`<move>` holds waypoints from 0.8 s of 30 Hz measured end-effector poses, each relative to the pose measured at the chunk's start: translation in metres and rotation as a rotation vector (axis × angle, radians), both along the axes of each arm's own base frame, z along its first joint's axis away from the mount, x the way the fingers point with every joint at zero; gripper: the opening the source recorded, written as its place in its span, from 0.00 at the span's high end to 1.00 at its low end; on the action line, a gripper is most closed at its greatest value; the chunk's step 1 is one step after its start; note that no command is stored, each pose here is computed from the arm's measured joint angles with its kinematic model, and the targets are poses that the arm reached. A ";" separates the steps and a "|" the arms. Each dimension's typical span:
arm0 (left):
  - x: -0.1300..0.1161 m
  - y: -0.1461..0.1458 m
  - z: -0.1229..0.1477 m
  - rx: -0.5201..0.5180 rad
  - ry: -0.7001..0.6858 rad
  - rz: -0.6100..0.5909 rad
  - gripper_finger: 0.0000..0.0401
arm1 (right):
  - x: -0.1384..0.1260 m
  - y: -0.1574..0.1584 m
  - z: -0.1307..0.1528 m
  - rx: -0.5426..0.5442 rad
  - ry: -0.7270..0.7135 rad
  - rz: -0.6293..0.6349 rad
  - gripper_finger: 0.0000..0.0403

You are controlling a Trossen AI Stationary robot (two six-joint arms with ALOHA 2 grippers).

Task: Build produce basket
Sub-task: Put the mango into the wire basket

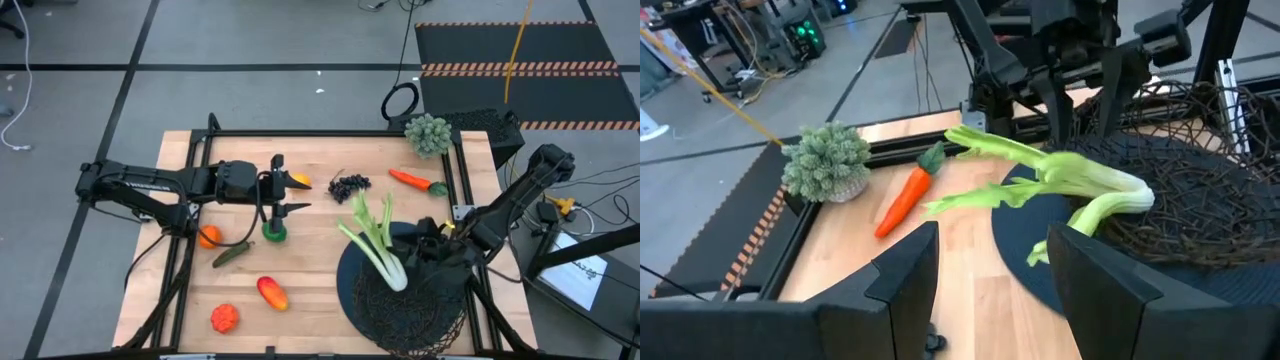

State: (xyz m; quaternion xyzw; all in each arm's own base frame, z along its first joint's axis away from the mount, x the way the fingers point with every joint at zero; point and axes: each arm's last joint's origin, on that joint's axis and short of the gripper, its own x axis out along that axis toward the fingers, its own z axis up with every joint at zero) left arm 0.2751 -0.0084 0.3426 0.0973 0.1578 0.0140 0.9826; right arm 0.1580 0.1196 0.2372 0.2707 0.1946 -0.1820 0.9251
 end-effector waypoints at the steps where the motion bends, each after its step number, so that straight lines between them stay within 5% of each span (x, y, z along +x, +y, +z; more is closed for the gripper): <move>1: 0.000 0.000 0.000 -0.001 -0.001 0.000 0.53 | 0.000 0.000 0.003 -0.001 -0.016 0.005 0.47; 24: -0.008 -0.016 -0.017 -0.041 0.191 -0.034 0.53 | 0.013 0.003 0.029 -0.313 -0.181 0.032 0.57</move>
